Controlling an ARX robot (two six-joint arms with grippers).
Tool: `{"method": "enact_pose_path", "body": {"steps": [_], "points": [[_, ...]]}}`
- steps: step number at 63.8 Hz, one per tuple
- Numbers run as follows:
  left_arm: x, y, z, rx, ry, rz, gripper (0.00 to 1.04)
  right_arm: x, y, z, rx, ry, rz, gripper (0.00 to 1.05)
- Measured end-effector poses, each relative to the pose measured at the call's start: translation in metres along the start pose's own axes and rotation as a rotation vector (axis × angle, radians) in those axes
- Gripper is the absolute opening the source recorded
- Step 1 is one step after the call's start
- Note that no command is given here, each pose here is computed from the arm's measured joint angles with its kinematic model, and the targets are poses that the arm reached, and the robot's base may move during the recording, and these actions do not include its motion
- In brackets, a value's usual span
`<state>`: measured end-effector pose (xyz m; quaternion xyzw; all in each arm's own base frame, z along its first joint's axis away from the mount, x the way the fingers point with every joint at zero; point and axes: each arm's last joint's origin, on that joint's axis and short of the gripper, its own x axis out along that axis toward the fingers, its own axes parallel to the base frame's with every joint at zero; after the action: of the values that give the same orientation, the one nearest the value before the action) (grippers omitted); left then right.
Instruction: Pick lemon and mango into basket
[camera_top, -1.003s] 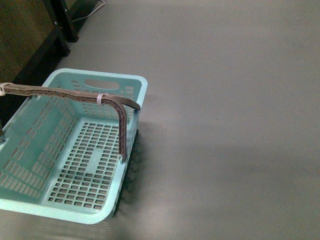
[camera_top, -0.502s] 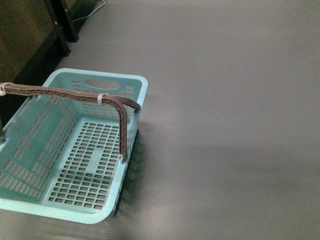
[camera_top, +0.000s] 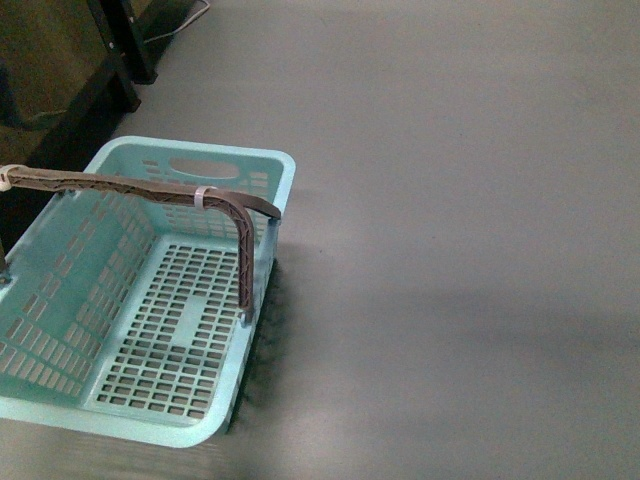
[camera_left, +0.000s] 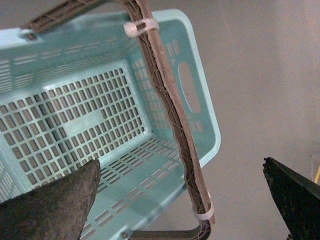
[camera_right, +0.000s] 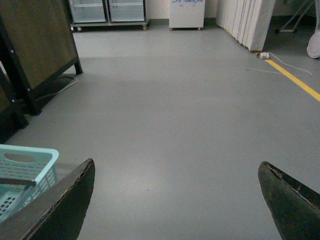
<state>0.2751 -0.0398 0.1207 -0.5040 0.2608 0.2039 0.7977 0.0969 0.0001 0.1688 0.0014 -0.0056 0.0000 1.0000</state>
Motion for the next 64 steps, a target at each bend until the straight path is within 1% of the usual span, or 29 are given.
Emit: {"method": "enact_pose_path", "body": {"steps": [19,32,41,47,55,60,64], "points": [[0.061,-0.016,-0.023,0.039,0.051,0.074,0.98,0.000,0.000,0.000,0.000,0.000,0.000,0.96],[0.103,-0.033,-0.031,0.041,0.064,0.082,0.98,0.000,0.000,0.000,0.000,0.000,0.000,0.96],[0.122,-0.040,-0.037,0.041,0.078,0.073,0.97,0.000,0.000,0.000,0.000,0.000,0.000,0.96],[0.132,-0.043,-0.040,0.043,0.088,0.079,0.82,0.000,0.000,0.000,0.000,0.000,0.000,0.96],[0.143,-0.037,-0.043,0.033,0.094,0.107,0.61,0.000,0.000,0.000,0.000,0.000,0.000,0.96],[0.144,-0.038,-0.041,-0.019,0.089,0.113,0.47,0.000,0.000,0.000,0.000,0.000,0.000,0.96],[0.144,-0.039,-0.040,-0.047,0.084,0.109,0.39,0.000,0.000,0.000,0.000,0.000,0.000,0.96]]}}
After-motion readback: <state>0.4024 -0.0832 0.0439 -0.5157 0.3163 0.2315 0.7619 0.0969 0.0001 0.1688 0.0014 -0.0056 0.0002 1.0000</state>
